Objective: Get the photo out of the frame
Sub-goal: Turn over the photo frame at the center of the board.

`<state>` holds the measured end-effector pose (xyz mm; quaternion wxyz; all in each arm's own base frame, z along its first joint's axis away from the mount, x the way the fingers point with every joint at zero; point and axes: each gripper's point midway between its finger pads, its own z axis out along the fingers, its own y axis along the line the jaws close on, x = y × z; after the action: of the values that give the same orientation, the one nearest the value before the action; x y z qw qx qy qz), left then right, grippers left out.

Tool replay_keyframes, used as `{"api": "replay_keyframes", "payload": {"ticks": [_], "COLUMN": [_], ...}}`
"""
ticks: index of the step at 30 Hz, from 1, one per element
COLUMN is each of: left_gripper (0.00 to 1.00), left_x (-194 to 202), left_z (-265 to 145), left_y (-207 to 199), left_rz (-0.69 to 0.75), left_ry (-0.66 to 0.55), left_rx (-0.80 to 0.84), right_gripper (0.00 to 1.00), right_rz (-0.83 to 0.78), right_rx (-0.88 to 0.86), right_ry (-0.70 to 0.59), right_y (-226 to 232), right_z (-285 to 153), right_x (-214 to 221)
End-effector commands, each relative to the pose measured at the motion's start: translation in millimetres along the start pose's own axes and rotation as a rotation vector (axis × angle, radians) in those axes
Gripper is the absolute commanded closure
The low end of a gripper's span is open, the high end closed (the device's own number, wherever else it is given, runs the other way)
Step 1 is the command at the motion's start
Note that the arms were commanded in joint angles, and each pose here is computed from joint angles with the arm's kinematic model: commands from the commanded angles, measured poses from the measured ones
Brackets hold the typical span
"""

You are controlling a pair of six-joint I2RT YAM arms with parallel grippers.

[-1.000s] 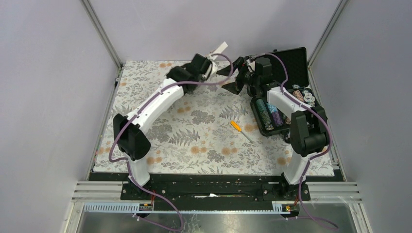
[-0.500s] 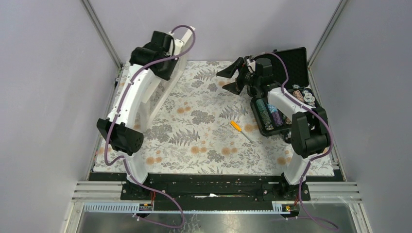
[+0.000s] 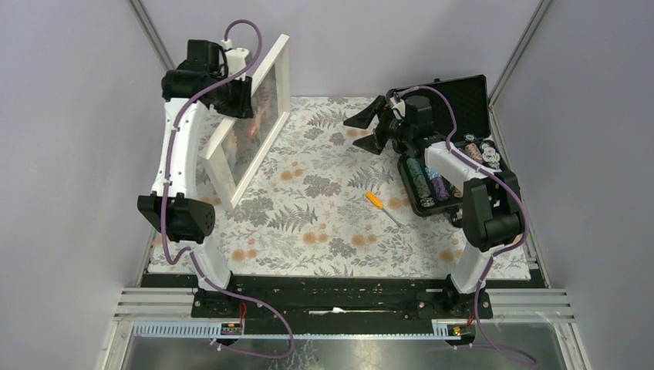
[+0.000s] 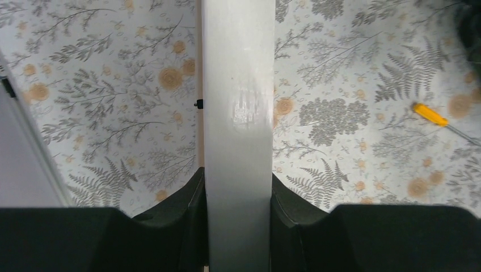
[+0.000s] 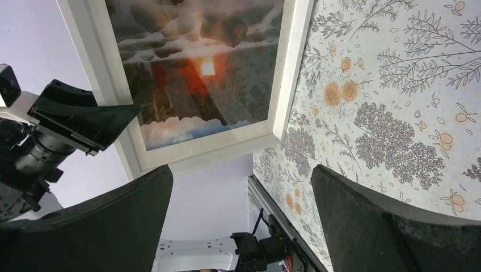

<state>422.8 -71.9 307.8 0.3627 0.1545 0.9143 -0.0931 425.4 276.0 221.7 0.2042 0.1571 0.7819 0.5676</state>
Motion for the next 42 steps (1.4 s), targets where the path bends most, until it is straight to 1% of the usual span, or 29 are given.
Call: {"api": "replay_keyframes", "payload": {"ticks": [1,3,6,11,18,23,28,31,35,37,40,42], "left_gripper": [1.0,1.0,1.0,1.0,1.0,1.0,1.0,1.0,1.0,1.0,1.0,1.0], "left_x": [-52,-53,-53,-53,-51,-43,-33,-23,-7,-1,5,9], "left_z": [-33,-37,-42,-47,-47,-41,-36,-33,-31,-33,-37,-38], "left_y": [-50,-53,-56,-58,-50,-51,-52,-50,-64,-71,-79,-84], "left_rz": [-0.096,-0.096,-0.075,-0.052,-0.089,-0.087,-0.07,0.021,0.256,0.35,0.468,0.556], "left_ry": [-0.233,-0.241,-0.253,-0.264,-0.263,-0.24,-0.208,-0.188,-0.156,-0.152,-0.166,-0.174], "left_rx": [0.368,0.415,0.438,0.448,0.48,0.496,0.503,0.449,0.371,0.352,0.323,0.291], "right_gripper": [0.0,0.0,0.0,0.0,0.0,0.0,0.0,0.0,0.0,0.0,0.0,0.0], "right_rz": [-0.103,-0.115,-0.158,-0.292,-0.493,-0.628,-0.707,-0.793,-0.975,-1.07,-1.294,-1.419], "right_rx": [-0.087,-0.092,-0.112,-0.148,-0.186,-0.201,-0.207,-0.226,-0.281,-0.296,-0.337,-0.314], "right_ry": [0.003,0.005,0.005,-0.007,-0.017,-0.02,-0.007,-0.002,0.051,0.042,0.05,0.066], "right_y": [31,32,39,54,72,81,82,87,95,100,112,115], "right_z": [-14,-15,-17,-24,-33,-40,-40,-41,-48,-54,-70,-80], "right_x": [4,5,5,4,5,6,6,5,6,3,4,5]}}
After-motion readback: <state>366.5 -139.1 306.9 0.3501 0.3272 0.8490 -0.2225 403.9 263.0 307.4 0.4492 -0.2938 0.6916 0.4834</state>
